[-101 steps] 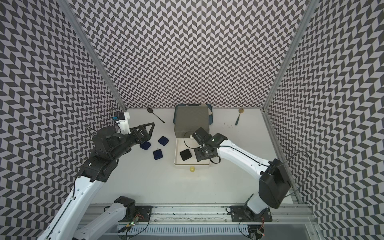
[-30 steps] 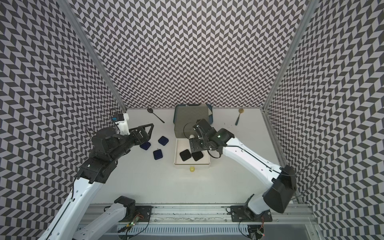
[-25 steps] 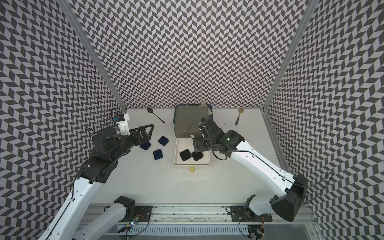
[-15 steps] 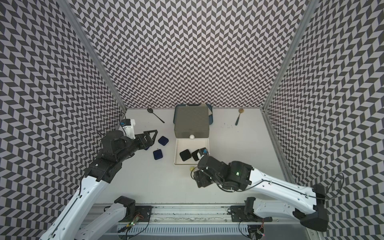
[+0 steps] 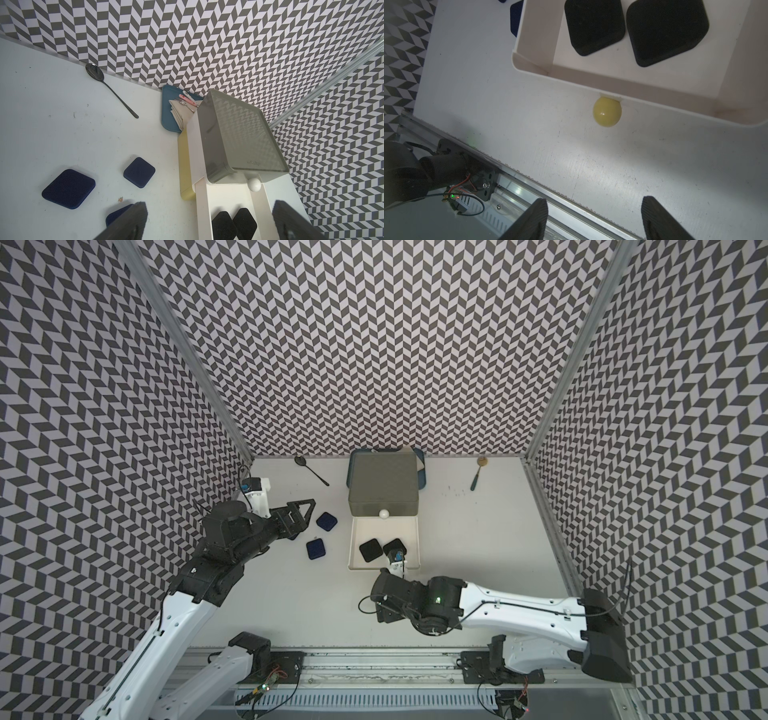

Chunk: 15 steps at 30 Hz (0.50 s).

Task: Place the brooch boxes into the drawer by color
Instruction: Close the drawer in the storage box.

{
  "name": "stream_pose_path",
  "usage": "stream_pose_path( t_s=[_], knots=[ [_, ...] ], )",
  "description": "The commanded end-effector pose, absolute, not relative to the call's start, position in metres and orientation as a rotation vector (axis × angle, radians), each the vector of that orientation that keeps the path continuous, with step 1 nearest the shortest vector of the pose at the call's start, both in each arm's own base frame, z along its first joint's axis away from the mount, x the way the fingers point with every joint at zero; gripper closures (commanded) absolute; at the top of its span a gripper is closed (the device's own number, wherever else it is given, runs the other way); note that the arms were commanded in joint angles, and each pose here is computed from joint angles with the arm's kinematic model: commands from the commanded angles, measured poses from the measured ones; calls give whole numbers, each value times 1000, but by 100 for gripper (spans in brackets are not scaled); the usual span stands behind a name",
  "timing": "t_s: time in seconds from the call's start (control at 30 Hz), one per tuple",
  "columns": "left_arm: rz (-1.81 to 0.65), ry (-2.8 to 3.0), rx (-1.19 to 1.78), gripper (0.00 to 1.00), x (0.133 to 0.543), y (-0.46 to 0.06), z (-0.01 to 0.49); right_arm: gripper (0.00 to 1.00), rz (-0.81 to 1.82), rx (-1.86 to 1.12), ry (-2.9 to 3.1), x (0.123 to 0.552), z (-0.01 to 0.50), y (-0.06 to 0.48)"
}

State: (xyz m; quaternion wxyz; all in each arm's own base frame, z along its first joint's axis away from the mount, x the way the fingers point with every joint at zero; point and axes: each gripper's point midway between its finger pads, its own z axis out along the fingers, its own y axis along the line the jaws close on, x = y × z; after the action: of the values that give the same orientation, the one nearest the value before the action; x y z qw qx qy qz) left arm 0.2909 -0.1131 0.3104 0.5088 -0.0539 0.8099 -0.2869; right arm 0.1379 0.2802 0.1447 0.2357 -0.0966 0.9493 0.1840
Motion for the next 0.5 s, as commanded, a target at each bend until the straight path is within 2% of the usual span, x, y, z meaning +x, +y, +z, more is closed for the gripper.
stream_pose_path(
  t_s=[0.0,0.47],
  knots=[
    [-702,1905,-100,0,287,-114,330,27,533,-151,2529,162,148,280],
    [-696,1909,-107,0,290,-114,330,29,476,-241,2590,177,116,296]
  ],
)
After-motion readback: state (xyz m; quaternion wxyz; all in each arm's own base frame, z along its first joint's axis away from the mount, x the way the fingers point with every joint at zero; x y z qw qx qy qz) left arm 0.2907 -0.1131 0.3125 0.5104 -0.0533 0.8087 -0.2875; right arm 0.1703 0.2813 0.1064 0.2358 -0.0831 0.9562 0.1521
